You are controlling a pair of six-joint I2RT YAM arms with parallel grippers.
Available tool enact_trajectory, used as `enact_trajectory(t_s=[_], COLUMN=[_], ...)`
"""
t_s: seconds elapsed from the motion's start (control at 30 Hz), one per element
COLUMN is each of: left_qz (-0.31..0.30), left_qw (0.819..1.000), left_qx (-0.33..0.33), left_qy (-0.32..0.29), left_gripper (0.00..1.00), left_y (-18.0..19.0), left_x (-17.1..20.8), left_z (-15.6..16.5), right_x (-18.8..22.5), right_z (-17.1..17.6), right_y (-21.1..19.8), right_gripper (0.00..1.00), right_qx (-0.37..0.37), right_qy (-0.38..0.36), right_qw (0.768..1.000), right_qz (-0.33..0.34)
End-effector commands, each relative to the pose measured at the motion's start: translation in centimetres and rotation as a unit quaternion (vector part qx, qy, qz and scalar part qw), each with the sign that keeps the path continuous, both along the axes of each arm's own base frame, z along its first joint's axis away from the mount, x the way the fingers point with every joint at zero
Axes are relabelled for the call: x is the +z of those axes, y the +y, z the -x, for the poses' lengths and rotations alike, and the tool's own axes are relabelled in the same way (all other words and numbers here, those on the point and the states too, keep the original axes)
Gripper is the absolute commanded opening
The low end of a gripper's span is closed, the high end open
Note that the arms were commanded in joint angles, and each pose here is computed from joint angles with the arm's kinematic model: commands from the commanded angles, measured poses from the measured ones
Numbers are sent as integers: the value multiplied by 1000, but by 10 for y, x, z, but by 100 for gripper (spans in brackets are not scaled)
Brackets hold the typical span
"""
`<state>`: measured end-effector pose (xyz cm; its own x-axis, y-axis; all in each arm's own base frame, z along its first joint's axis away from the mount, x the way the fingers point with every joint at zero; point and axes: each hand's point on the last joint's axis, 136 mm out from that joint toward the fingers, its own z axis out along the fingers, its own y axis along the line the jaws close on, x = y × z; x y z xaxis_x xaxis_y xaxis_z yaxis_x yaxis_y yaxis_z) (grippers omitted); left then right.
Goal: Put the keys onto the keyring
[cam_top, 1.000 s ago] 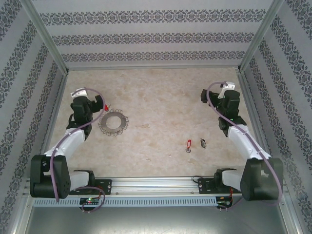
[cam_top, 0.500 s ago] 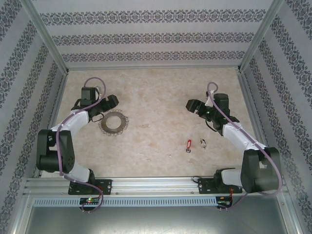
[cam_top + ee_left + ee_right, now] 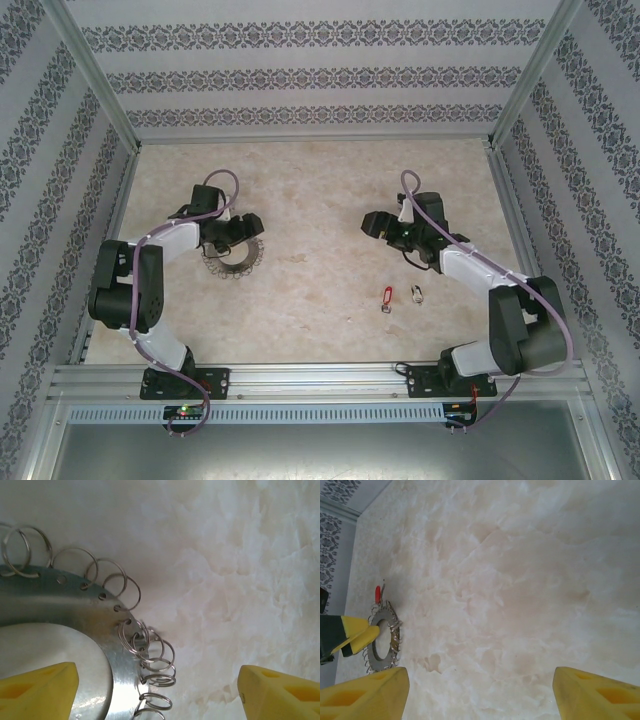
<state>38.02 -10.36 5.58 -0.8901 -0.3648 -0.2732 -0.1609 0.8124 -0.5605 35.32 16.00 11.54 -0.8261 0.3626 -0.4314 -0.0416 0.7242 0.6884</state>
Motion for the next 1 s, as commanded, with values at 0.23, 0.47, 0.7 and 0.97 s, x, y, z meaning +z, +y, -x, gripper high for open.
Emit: enact_trajectory(t_s=[0.23, 0.47, 0.7, 0.97], left_qz=[11, 31, 88, 112], left_qw=[997, 992, 975, 973], left_qx=[-49, -109, -202, -201], left_qy=[59, 56, 42, -32], left_gripper=[78, 72, 64, 58], left_y=[-27, -64, -134, -162], left_x=[-26, -15, 8, 52], left_z=[47, 73, 101, 107], right_x=[-2, -13, -27, -36], right_z=[4, 11, 16, 21], right_y=[33, 53, 60, 75], right_gripper=[75, 71, 68, 63], right_qx=[26, 49, 51, 74], right_qy=[15, 25, 45, 64], right_qw=[1000, 998, 998, 995], right_qz=[-5, 6, 9, -5])
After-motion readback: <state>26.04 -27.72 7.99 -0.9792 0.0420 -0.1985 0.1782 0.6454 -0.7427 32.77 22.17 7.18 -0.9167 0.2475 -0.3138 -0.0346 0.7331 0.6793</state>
